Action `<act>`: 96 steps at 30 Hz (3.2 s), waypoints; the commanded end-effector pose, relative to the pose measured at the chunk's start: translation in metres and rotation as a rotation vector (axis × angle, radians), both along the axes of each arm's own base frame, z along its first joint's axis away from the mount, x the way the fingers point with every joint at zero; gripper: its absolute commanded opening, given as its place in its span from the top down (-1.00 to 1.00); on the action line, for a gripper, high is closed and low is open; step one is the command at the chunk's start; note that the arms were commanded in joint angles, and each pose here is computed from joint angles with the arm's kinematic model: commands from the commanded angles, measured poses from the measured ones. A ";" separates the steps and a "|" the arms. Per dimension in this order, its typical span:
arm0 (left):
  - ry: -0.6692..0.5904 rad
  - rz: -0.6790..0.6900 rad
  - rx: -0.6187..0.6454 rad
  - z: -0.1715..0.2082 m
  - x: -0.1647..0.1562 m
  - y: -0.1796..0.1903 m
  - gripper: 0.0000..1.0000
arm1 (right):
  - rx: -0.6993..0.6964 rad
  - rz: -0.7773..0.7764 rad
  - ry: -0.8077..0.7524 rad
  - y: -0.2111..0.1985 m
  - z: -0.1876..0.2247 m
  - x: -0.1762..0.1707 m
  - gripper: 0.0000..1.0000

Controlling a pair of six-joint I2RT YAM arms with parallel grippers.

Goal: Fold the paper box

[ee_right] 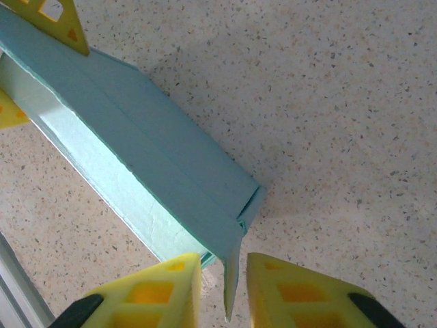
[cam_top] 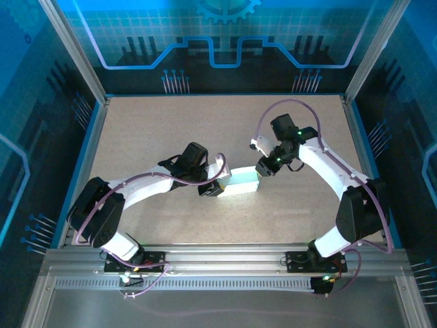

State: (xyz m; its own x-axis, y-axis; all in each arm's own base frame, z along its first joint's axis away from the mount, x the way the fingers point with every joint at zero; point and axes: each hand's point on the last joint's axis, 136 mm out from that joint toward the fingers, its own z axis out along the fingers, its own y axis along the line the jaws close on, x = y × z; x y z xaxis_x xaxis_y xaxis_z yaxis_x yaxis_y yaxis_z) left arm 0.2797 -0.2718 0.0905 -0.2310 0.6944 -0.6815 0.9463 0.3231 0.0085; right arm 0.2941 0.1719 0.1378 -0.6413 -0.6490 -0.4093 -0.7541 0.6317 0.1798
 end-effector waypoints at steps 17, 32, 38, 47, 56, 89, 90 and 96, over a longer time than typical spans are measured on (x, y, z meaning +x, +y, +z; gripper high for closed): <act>0.015 0.040 0.026 -0.005 0.006 0.005 0.06 | 0.020 -0.121 0.021 0.003 0.018 -0.014 1.00; 0.013 0.052 0.027 -0.006 0.016 0.000 0.06 | 0.026 -0.453 0.045 0.014 0.002 -0.019 1.00; 0.013 0.059 0.031 -0.006 0.016 0.000 0.06 | 0.018 -0.505 0.047 0.013 -0.014 -0.015 1.00; -0.008 0.088 0.010 -0.001 0.020 0.000 -0.06 | 0.011 -0.486 0.020 0.015 -0.021 -0.013 1.00; -0.072 0.160 -0.088 0.029 0.029 -0.003 -0.45 | -0.035 -0.486 -0.016 0.015 -0.015 -0.011 1.00; 0.280 0.909 -0.263 0.062 -0.020 0.039 -0.13 | -0.064 -0.528 -0.026 0.022 -0.012 -0.010 1.00; 0.298 0.916 -0.263 0.061 -0.019 0.038 -0.08 | -0.063 -0.528 -0.026 0.022 -0.011 -0.010 1.00; 0.355 0.956 -0.238 0.053 -0.014 0.037 0.18 | -0.057 -0.522 -0.028 0.023 -0.009 -0.010 1.00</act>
